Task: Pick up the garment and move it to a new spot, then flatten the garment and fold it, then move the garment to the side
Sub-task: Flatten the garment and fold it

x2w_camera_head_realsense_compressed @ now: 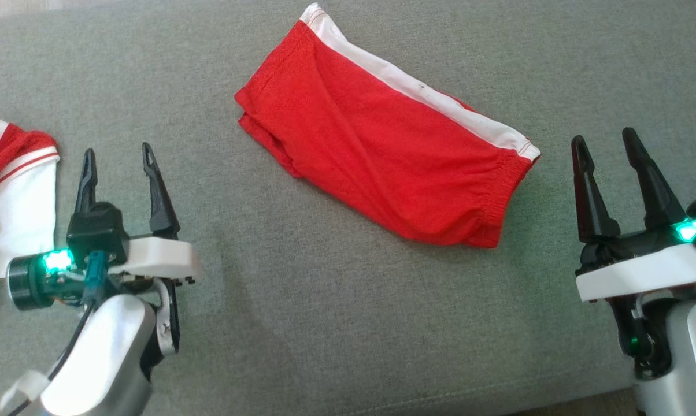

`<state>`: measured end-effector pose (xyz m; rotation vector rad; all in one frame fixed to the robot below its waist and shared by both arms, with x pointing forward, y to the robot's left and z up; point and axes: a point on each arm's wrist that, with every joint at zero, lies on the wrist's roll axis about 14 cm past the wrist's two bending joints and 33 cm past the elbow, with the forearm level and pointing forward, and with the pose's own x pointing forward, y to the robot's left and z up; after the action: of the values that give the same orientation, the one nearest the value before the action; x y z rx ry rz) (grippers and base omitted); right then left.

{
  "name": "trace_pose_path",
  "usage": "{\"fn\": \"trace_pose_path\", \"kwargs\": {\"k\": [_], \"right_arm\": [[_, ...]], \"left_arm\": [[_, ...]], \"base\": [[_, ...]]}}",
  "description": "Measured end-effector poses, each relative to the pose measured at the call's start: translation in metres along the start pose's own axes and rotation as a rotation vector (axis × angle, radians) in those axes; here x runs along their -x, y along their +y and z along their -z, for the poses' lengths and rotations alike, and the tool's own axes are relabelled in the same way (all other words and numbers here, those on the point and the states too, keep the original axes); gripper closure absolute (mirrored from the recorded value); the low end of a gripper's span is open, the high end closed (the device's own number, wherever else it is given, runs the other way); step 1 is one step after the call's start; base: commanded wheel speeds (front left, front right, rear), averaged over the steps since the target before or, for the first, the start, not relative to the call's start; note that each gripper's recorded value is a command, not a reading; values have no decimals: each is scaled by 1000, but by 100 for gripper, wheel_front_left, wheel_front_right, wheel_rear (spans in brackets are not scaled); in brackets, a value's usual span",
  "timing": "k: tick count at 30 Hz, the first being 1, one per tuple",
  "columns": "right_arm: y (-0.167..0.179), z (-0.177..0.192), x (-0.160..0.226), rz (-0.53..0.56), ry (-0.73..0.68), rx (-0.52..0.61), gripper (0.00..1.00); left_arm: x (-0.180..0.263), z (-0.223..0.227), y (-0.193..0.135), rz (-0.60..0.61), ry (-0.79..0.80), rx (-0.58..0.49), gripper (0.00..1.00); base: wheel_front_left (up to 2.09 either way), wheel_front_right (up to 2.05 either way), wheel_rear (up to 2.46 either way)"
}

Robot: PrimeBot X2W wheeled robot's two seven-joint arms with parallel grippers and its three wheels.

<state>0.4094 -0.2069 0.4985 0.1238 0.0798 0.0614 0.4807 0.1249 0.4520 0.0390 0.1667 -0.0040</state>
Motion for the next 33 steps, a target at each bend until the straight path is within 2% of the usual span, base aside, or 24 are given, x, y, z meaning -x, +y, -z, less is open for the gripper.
{"fn": "trace_pose_path", "kwargs": {"k": [14,18,24,28,33], "right_arm": [[3,1,-4,-10,11,-1,0],[3,7,-8,-12,32,-1,0],[1,18,-14,-8,62,-9,0],[-1,17,-19,-5,58,-15,0],[-7,23,-17,12,77,-19,0]], "left_arm": [[3,7,-3,25,56,8,0],[-4,9,-30,139,85,1,0],[-42,-12,-91,323,120,14,0],[-50,22,-115,386,272,-5,0],[-46,72,-120,400,460,-51,0]], "base": [[0,0,0],[0,0,0],[0,0,0],[0,0,0],[0,0,0]]}}
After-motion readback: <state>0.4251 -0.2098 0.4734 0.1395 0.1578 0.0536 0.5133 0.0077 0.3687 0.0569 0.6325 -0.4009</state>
